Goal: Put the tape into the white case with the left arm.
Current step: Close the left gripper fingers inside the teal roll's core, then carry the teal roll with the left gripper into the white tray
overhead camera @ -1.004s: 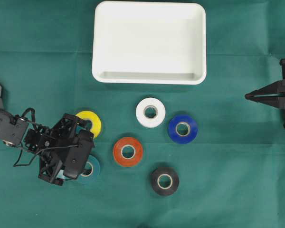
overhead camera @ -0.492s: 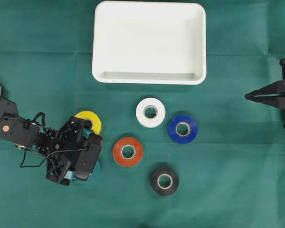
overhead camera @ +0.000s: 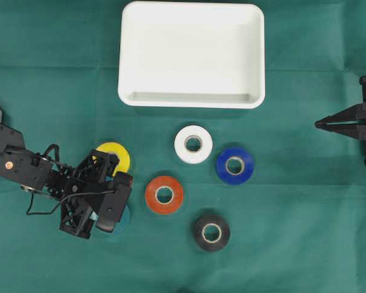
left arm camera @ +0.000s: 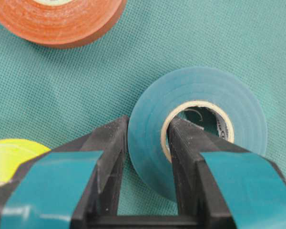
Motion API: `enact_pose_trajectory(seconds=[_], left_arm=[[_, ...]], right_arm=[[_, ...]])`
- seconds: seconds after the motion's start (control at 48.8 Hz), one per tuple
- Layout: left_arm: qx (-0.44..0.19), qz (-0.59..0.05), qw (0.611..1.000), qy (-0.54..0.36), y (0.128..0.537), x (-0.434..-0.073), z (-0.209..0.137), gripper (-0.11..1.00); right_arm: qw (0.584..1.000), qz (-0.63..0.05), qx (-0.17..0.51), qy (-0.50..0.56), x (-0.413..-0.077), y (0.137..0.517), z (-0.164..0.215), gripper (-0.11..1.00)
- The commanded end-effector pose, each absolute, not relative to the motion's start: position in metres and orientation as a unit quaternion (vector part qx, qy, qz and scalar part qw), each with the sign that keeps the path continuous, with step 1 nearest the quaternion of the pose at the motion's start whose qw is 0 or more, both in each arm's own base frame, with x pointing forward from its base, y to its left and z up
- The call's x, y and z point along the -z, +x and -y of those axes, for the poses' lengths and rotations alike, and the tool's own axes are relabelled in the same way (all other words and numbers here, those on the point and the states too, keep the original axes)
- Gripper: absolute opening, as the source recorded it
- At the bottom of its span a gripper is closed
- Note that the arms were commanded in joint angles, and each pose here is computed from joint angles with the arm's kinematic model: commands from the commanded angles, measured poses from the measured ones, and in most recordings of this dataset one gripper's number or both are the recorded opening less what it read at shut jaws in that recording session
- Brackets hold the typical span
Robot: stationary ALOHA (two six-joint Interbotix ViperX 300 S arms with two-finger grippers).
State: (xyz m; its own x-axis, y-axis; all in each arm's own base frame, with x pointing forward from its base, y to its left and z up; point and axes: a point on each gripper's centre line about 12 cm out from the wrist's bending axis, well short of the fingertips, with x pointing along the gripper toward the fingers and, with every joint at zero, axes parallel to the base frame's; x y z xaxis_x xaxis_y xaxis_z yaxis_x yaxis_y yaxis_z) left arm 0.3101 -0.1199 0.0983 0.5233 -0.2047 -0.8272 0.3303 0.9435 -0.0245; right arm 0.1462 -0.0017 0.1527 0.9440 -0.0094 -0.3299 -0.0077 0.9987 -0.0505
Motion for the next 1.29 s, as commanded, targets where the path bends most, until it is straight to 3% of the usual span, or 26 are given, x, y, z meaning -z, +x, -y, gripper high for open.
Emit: enact_pose_trajectory(seconds=[0.0,0.512,0.697,1.27], left_arm=[[0.154,-0.446,0.879,0.062,0.318,-0.109,0.122,0.24],[0.156,-0.435,0.885,0.057,0.324,-0.168,0.125,0.24],[0.141,-0.434,0.888,0.049,0.322,-0.178,0.111,0.24],[-0.048,-0.441,0.895,-0.040,0.331,-0.172,-0.031,0.24]], right_arm=[[0.987,-0.161,0.000,-0.026,-0.157,0.148,0.002,-0.09],[0.987,-0.161,0.000,-0.025,-0.157,0.148,0.002,-0.09],[0.987,-0.161,0.001,-0.024,-0.157,0.148,0.002,-0.09],[0.987,-0.161,0.001,-0.025,-0.156,0.148,0.002,-0.09]])
